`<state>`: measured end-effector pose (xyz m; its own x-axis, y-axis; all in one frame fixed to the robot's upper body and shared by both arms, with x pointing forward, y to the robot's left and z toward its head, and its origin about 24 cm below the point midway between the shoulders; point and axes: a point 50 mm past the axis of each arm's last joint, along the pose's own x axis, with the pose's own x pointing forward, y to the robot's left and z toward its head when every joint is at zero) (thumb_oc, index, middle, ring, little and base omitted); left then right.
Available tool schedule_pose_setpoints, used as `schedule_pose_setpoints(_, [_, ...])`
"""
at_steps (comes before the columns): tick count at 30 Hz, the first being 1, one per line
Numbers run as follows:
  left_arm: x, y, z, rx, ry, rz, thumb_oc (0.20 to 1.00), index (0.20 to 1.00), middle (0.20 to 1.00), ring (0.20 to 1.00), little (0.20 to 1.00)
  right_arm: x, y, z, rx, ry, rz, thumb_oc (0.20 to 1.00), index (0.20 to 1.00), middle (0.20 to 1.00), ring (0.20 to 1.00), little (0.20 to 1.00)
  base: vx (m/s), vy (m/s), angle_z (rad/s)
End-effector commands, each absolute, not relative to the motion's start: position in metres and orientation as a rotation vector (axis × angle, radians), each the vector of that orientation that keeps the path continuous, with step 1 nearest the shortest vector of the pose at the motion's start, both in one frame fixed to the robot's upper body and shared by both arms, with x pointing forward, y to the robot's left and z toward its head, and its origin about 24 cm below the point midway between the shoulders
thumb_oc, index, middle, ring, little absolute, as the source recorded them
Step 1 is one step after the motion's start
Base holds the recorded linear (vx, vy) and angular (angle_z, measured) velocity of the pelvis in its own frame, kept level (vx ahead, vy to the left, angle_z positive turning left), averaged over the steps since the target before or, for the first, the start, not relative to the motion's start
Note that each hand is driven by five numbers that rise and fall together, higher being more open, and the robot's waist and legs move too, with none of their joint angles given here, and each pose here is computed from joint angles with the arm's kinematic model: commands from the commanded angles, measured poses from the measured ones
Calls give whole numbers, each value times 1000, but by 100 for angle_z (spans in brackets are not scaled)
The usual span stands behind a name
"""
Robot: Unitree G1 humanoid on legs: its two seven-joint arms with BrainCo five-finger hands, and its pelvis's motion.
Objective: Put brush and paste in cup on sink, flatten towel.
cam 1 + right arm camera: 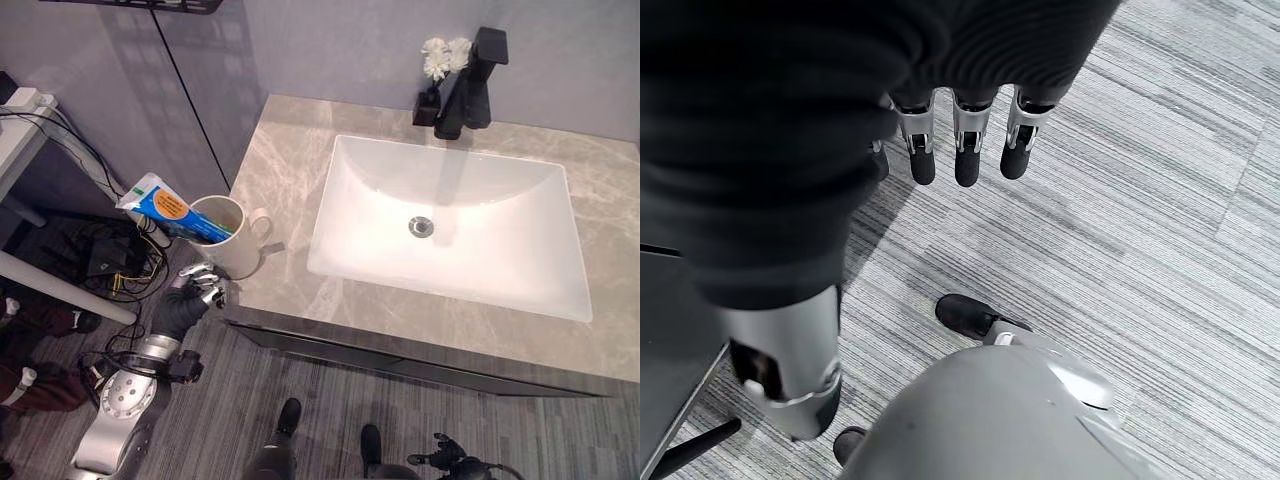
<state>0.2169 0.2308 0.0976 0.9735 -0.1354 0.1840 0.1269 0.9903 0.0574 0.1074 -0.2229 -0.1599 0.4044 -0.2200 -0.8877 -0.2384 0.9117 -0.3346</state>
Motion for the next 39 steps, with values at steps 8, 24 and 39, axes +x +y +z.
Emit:
schedule_pose_setpoints(8, [214, 227, 144, 18, -439, -128, 200, 200, 200, 200, 200, 106, -214, -162, -452, 1172, 30, 1000, 1000, 1000, 1000, 1000, 0, -3, -3])
schedule_pose_setpoints(24, [219, 229, 142, 44, -435, -106, 200, 200, 200, 200, 200, 107, -215, -161, -447, 1164, 21, 1000, 1000, 1000, 1000, 1000, -3, -1, -2])
schedule_pose_setpoints(39, [224, 231, 132, 59, -390, -85, 200, 200, 200, 200, 200, 110, -214, -161, -428, 1152, -1, 1000, 1000, 1000, 1000, 1000, 0, 0, 0])
